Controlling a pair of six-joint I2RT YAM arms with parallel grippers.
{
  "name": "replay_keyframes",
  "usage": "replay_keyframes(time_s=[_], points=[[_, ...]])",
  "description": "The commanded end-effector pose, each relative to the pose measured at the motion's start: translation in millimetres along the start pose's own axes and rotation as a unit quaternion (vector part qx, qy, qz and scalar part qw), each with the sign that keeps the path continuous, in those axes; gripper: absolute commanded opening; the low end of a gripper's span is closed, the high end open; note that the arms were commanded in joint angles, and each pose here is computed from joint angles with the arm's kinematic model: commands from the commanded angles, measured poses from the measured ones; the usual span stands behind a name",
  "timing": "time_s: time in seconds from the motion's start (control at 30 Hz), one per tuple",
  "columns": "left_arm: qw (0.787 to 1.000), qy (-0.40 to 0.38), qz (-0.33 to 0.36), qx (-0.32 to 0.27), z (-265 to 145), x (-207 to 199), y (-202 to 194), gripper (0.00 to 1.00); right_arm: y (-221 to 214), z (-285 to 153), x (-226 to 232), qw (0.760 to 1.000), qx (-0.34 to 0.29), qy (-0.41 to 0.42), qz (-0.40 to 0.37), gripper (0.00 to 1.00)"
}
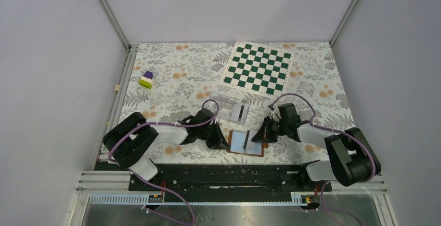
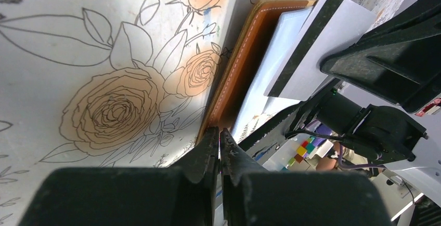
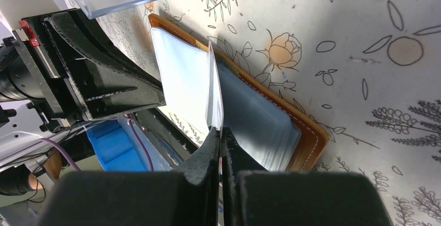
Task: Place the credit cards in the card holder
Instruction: Insert the credit card into the card holder.
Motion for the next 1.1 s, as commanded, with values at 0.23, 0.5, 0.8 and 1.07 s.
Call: replay_keyframes(time_s=[0.23, 0.5, 0.8, 1.07], points=[[1.000, -0.018, 0.006, -0.008, 6, -12, 4, 0.03, -6, 11, -11, 0.998, 0.027, 0.020, 0.045, 0.00], [1.000, -0.002, 0.008, -0.004, 5, -8, 2, 0.02, -11, 14, -14, 0.996, 0.038, 0.036, 0.070, 0.00], [0.998, 0.063, 0.028, 0.008, 3, -2, 6, 0.02, -17, 13, -17, 0.994, 0.057, 0.023, 0.095, 0.00], [0.997, 0.068, 0.033, 0.016, 6, -2, 8, 0.02, -21, 11, -19, 0.991, 0.094, 0.000, 0.099, 0.00]])
Point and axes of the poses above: each gripper's point midway between its finger pads, its own z axis out along the fingers, its own x axis along the line the jaws close on, y = z × x, the point moved 7 cm from there along -z, back along the fingers, and after that the axes turned 13 degrees about z, right-handed, at the moved point
